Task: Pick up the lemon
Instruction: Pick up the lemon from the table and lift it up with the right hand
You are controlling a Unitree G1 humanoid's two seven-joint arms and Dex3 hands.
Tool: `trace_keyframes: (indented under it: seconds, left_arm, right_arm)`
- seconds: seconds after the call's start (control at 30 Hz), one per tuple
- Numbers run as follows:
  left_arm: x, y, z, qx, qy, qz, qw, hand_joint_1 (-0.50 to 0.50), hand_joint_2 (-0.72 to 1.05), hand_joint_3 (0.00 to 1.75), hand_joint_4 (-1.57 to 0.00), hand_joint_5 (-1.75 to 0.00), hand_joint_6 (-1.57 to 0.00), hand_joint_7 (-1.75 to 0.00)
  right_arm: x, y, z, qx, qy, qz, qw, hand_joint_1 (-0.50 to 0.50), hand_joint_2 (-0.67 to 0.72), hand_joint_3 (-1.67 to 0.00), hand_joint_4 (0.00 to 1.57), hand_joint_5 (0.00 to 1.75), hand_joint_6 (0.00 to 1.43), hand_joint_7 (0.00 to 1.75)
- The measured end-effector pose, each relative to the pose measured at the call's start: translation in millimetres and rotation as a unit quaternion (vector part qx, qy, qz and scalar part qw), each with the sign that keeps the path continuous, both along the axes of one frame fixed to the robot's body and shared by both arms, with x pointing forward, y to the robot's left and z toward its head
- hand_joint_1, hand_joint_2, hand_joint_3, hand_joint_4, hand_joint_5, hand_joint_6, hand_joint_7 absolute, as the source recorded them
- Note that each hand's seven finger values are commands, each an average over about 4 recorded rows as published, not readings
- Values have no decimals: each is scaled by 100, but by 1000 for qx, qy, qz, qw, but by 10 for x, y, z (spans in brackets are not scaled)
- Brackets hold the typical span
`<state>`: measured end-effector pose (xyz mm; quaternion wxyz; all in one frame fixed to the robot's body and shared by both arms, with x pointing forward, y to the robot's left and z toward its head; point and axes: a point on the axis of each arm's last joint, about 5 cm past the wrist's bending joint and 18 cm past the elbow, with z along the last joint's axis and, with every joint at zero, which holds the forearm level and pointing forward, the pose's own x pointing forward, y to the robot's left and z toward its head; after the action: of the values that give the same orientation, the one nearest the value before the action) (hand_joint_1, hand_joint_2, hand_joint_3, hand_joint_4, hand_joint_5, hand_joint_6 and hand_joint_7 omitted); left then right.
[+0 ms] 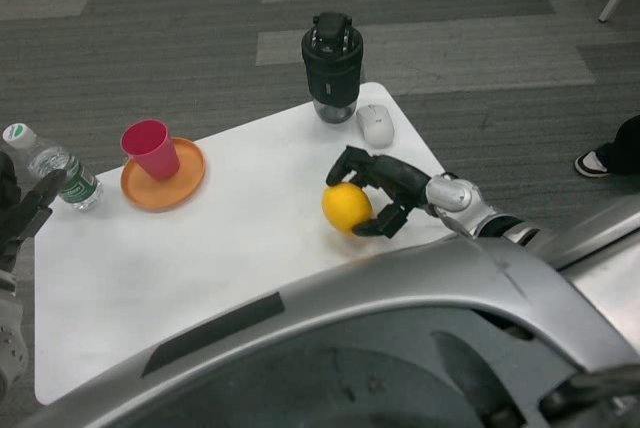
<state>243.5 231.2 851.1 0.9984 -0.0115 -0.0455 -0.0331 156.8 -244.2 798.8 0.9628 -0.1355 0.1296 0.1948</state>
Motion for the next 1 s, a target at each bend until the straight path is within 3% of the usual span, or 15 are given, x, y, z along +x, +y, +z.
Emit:
trace_keyframes:
  seconds: [0.33, 0.6, 1.0]
  left_arm:
    - [5, 8, 9, 3, -3, 1, 1000, 50, 78, 9, 0, 0, 0, 0]
    - [7, 11, 13, 1, -4, 3, 1000, 50, 78, 9, 0, 0, 0, 0]
    - [8, -6, 7, -2, -4, 2, 1000, 50, 78, 4, 0, 0, 0, 0]
  right_arm:
    - [152, 178, 104, 40, -61, -15, 997, 8, -57, -111, 15, 175, 14, 147]
    - [306, 249, 209, 57, -100, -27, 993, 8, -60, -111, 20, 175, 19, 147]
    - [446, 378, 317, 80, -143, -41, 986, 8, -57, -111, 26, 175, 23, 147]
